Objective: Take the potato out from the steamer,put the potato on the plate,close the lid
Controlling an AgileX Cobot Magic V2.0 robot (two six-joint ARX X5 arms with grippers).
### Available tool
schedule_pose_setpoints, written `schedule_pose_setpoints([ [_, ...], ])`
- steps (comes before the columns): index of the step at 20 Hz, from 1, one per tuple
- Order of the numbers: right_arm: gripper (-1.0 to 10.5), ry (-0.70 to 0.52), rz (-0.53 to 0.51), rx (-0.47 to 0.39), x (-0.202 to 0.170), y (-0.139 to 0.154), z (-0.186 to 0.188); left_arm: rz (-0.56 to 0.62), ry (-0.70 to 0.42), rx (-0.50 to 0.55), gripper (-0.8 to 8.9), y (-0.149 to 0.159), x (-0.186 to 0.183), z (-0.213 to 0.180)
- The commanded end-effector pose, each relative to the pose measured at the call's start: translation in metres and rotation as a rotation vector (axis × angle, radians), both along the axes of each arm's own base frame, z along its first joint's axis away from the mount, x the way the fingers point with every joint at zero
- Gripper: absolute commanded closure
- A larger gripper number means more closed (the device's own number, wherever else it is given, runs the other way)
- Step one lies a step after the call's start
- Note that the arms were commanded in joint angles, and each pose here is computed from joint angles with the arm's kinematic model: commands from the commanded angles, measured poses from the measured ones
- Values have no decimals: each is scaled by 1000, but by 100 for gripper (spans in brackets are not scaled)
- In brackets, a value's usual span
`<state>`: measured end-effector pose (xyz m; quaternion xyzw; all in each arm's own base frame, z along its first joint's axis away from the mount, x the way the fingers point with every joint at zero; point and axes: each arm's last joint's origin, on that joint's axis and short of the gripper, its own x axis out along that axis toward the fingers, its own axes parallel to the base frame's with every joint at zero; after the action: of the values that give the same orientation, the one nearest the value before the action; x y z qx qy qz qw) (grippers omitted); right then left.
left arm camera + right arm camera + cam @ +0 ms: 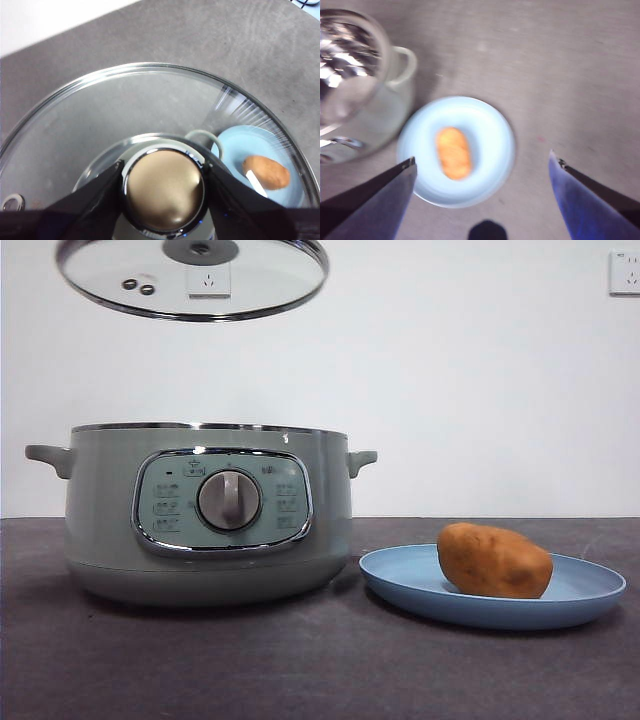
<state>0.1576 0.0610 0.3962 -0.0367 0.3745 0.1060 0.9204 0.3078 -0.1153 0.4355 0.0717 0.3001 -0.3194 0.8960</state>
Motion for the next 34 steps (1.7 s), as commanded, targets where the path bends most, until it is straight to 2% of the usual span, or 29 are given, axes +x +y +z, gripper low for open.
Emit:
schedule_pose_setpoints([
  [1, 506, 24, -8, -20, -3, -4, -2, -40, -42, -10, 822, -12, 1, -12],
  [5, 506, 46, 0, -41, -6, -5, -4, -13, -26, 30, 822, -26, 11, -53],
  [12, 506, 42, 11, -52, -6, -5, -4, 13, 99, 58, 822, -29, 13, -125],
  [17, 506, 33, 12, -50, -5, -5, -3, 51, 113, 101, 822, -27, 12, -131],
  [20, 506, 28, 12, -48, -5, -5, -3, 107, 124, 165, 822, -25, 11, -133],
  [27, 506, 24, 13, -44, -4, -5, -2, 106, 141, 159, 811, -24, 10, -134],
  [28, 506, 24, 13, -45, -4, -5, -2, 108, 140, 157, 772, -24, 10, -134],
  [29, 506, 24, 13, -44, -4, -5, -2, 109, 134, 154, 679, -24, 11, -133],
  [30, 506, 24, 13, -44, -4, -5, -2, 111, 121, 148, 536, -25, 12, -133],
  [32, 506, 24, 13, -44, -4, -5, -2, 112, 107, 140, 339, -25, 13, -131],
  [34, 506, 24, 13, -45, -4, -5, -2, 123, 105, 124, 338, -25, 13, -130],
])
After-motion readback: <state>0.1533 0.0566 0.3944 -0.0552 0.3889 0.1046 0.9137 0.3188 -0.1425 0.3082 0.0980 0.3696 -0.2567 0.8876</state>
